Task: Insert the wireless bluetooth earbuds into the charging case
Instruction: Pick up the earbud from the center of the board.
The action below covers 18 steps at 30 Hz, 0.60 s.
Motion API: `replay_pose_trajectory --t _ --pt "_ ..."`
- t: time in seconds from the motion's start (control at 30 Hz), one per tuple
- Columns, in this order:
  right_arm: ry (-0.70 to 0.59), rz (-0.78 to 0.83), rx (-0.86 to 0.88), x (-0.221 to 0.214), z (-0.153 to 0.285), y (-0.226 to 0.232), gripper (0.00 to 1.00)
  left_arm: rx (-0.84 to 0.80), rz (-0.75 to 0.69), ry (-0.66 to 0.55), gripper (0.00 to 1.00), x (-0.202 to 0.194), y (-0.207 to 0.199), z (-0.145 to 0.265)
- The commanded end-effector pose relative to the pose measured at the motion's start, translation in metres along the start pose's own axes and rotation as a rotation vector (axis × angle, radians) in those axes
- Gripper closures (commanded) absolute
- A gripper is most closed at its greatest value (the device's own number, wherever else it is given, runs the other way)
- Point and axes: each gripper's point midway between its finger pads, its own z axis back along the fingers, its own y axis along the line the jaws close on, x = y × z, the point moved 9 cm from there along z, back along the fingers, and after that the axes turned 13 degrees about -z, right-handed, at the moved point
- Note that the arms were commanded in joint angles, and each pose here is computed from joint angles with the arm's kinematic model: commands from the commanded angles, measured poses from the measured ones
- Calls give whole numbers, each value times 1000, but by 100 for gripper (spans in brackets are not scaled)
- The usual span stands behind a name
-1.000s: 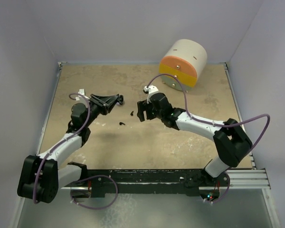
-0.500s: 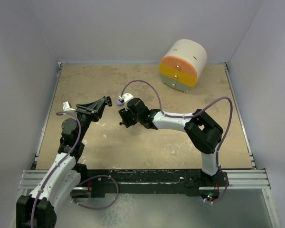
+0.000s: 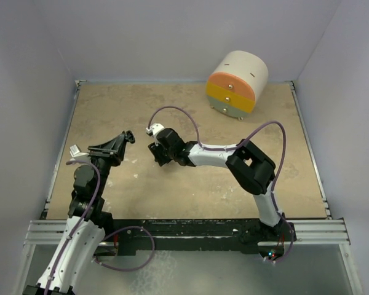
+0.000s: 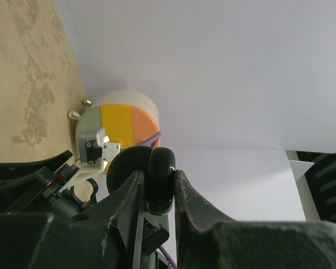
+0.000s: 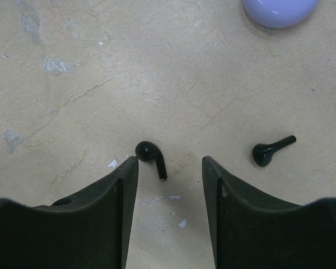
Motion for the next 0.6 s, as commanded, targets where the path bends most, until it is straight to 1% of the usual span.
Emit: replay_pose_trajectory --t 0.0,0.57 --pt "-47 25 17 18 0 12 49 51 40 -50 100 6 2 1" --pt "11 54 -5 2 -14 15 54 51 49 -54 100 6 2 5"
